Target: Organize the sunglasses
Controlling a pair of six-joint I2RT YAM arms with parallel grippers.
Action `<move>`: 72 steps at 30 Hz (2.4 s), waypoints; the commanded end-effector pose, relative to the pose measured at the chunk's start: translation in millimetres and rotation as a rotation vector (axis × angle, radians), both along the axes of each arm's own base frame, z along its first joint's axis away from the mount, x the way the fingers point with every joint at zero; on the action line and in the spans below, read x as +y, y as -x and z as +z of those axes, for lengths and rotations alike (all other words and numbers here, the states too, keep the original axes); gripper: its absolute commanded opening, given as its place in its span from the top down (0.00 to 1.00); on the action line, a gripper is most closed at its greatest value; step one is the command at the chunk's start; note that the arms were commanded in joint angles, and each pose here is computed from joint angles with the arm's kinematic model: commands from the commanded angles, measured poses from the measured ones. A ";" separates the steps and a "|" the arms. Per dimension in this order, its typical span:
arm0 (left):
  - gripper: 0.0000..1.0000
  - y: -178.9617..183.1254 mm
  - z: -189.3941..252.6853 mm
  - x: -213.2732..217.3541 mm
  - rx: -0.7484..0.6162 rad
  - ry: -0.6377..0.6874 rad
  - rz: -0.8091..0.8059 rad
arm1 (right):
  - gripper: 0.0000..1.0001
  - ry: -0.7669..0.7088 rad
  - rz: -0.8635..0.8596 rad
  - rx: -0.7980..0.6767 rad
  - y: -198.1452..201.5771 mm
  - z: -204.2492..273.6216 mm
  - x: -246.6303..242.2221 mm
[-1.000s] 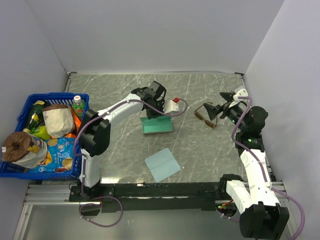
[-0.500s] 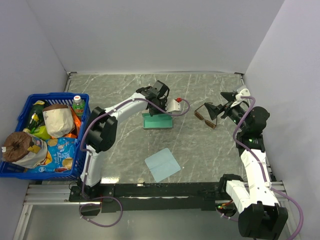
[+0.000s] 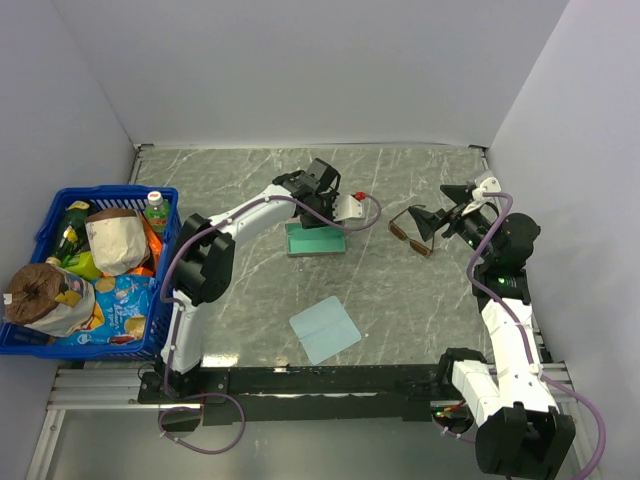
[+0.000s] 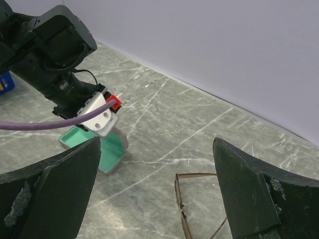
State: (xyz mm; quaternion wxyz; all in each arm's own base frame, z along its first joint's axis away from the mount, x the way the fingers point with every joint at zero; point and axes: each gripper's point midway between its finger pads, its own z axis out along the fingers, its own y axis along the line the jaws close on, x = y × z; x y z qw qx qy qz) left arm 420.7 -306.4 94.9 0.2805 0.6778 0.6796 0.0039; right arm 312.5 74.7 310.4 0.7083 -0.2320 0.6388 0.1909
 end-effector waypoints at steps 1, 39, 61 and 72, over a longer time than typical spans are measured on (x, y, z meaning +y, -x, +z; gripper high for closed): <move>0.56 -13.2 14.3 -11.9 -0.061 0.029 -0.001 | 0.00 0.002 0.016 -0.039 1.3 6.7 0.7; 0.07 194.9 19.8 30.2 0.249 0.224 0.187 | 0.00 -0.034 0.109 -0.020 14.8 9.6 12.9; 0.10 218.4 -58.6 42.6 0.214 -0.003 0.180 | 0.00 -0.036 0.124 -0.012 15.7 7.0 13.4; 0.26 209.6 -77.0 52.1 0.144 -0.080 0.199 | 0.00 -0.045 0.133 -0.007 16.1 5.9 14.0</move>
